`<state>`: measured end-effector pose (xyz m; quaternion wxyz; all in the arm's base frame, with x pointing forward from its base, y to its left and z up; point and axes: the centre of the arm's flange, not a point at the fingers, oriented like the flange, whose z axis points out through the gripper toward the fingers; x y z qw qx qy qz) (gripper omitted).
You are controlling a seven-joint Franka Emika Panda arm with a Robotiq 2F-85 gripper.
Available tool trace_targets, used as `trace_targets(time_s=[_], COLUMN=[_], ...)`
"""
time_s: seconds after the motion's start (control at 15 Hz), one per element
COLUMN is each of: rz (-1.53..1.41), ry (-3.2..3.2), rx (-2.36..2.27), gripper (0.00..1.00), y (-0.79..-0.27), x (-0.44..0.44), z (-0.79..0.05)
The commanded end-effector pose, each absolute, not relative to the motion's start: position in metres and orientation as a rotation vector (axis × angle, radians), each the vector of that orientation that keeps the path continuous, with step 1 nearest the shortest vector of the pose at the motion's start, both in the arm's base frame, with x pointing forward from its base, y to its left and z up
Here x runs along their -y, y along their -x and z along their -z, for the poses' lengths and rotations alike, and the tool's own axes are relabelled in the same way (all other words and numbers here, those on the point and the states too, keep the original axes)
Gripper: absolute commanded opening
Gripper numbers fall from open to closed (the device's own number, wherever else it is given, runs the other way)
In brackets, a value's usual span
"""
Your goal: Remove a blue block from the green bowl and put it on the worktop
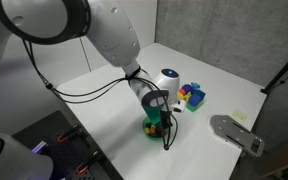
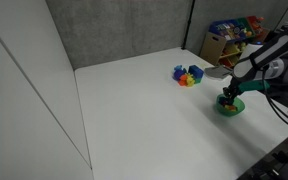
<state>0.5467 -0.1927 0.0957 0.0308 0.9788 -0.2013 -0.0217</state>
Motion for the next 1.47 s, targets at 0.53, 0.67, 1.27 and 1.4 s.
trace_targets(time_s=[0.53,0.67,1.27,1.4], rz=[0.017,0.003,-0.038,-0.038], ry=[-3.098,-3.12,-3.149,-3.138], rx=[0.447,0.391,0.237,0.226], gripper=[0.1,0.1,0.1,0.1], y=[-0.547,-0.544,-0.515,-0.508], x=[0.105,0.079,-0.009,-0.016], z=[-0.182,-0.18,-0.106,-0.088])
